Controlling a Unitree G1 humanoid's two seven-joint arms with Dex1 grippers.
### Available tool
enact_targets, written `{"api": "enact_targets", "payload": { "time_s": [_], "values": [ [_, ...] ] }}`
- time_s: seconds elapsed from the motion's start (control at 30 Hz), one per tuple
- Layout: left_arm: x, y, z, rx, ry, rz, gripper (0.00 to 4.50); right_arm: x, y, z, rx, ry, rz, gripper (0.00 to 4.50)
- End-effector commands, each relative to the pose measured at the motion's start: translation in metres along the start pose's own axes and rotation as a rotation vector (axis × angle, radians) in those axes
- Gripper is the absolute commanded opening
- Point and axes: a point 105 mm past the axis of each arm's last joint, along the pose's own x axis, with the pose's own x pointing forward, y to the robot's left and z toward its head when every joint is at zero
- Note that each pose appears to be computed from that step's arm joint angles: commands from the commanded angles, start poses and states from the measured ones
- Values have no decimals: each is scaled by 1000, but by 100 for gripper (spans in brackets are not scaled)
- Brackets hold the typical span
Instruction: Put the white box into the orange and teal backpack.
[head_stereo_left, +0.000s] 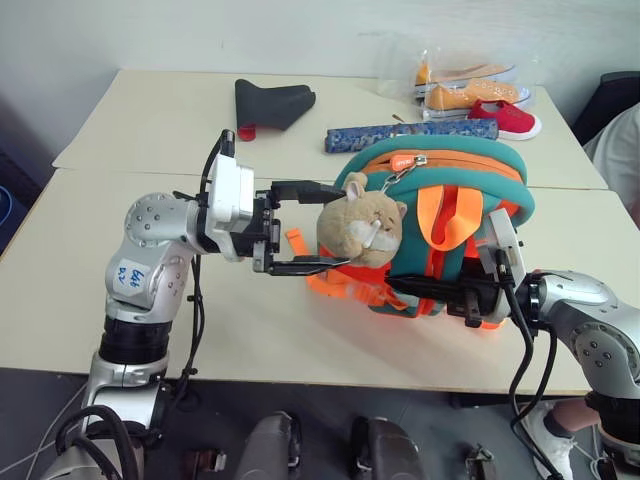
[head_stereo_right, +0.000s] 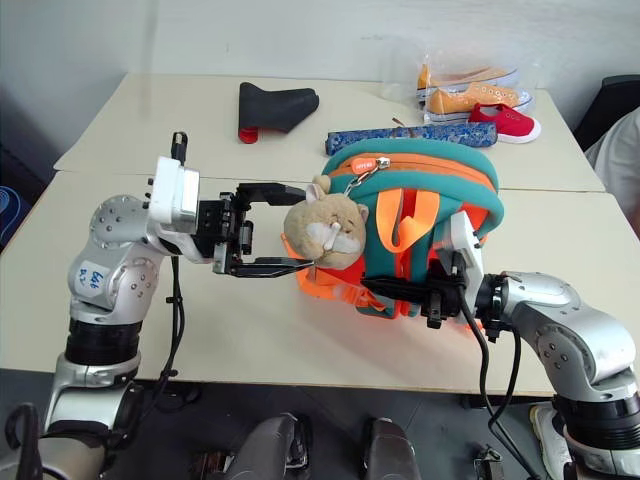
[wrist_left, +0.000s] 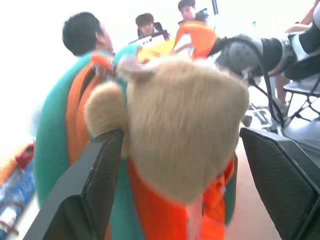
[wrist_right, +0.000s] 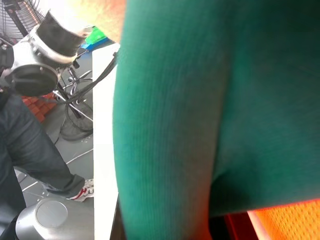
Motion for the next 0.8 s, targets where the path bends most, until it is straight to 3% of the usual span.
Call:
{"api": "enact_targets", "payload": {
  "time_s": [0.03,0.2,0.33,0.43,0.5,0.6,0.73,0.8],
  "values": [
    [12,-3,3,60,-18,42,373,3,2,6,-15,-17,25,0],
    [9,3,4,82,-42,81,242,4,2,6,-17,-17,20,0],
    [-17,16,0,67,52,98,130,1,-1,6,-25,-13,-10,0],
    [-38,36,7,61,80,188,71,-3,-3,5,-28,-16,-36,0],
    [-57,55,16,-11,48,297,51,-10,-6,6,-29,-23,-74,0],
    [-74,70,7,-61,76,404,51,-15,-7,4,-30,-21,-104,0],
    [-101,89,-36,-257,208,603,51,-24,-6,2,-25,-29,-154,0],
    [-105,81,-63,-329,299,599,51,-28,-6,0,-20,-35,-174,0]
  ]
}}
